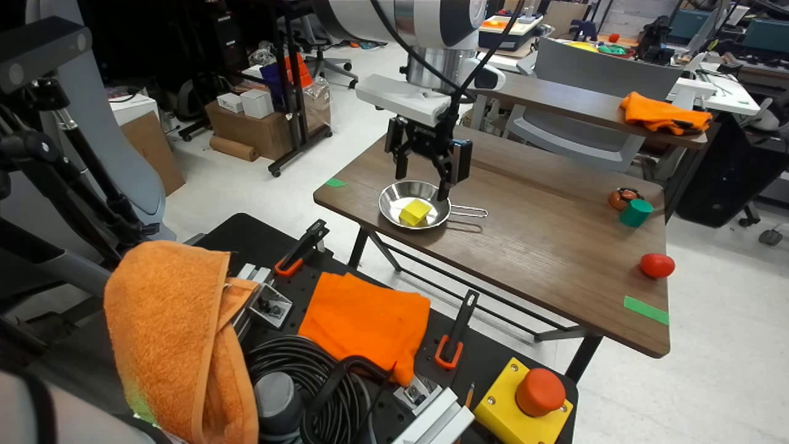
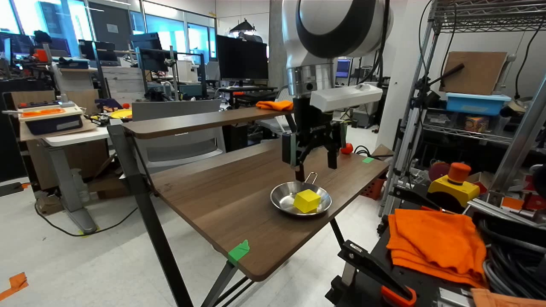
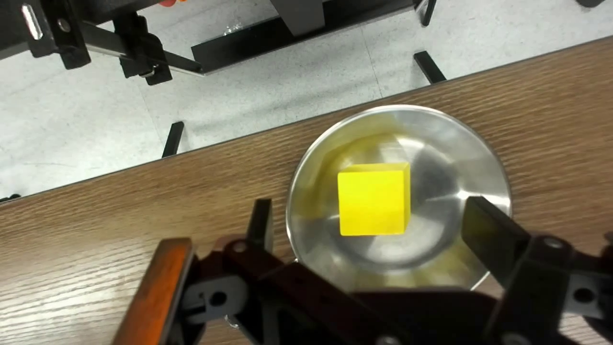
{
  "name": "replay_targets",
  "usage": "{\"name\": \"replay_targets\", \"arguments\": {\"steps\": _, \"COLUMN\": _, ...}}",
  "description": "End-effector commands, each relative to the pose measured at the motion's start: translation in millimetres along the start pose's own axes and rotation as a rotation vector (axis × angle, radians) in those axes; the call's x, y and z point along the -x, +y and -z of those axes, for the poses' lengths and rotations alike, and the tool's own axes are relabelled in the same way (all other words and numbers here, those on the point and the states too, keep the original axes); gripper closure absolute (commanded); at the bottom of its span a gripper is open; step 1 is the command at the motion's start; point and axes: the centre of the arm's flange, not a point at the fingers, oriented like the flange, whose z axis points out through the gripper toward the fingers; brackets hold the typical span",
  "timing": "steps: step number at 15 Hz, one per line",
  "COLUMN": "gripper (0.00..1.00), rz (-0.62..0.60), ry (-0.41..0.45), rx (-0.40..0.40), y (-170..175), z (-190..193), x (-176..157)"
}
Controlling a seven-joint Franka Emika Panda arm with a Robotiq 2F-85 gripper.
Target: Put the yellow block on the silver pan then remove it from the pan
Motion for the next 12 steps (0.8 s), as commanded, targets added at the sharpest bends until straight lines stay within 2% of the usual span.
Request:
{"name": "replay_targets", "arguments": {"steps": 1, "gripper": 0.00, "rz": 0.051, "ry": 0.007, "rx": -0.091, "y": 15.8, "z": 17.0, "x": 3.2}}
{"name": "replay_targets", "arguments": {"steps": 5, "gripper": 0.00, "rz": 0.115, "ry": 0.004, "rx": -0.139, "y": 23.4, "z": 25.2, "x": -1.5}}
{"name": "replay_targets", "arguments": {"steps": 12, "gripper": 0.00, "rz": 0.138, "ry": 0.019, "rx": -0.103, "y": 9.8, "z": 17.0, "x": 2.2}}
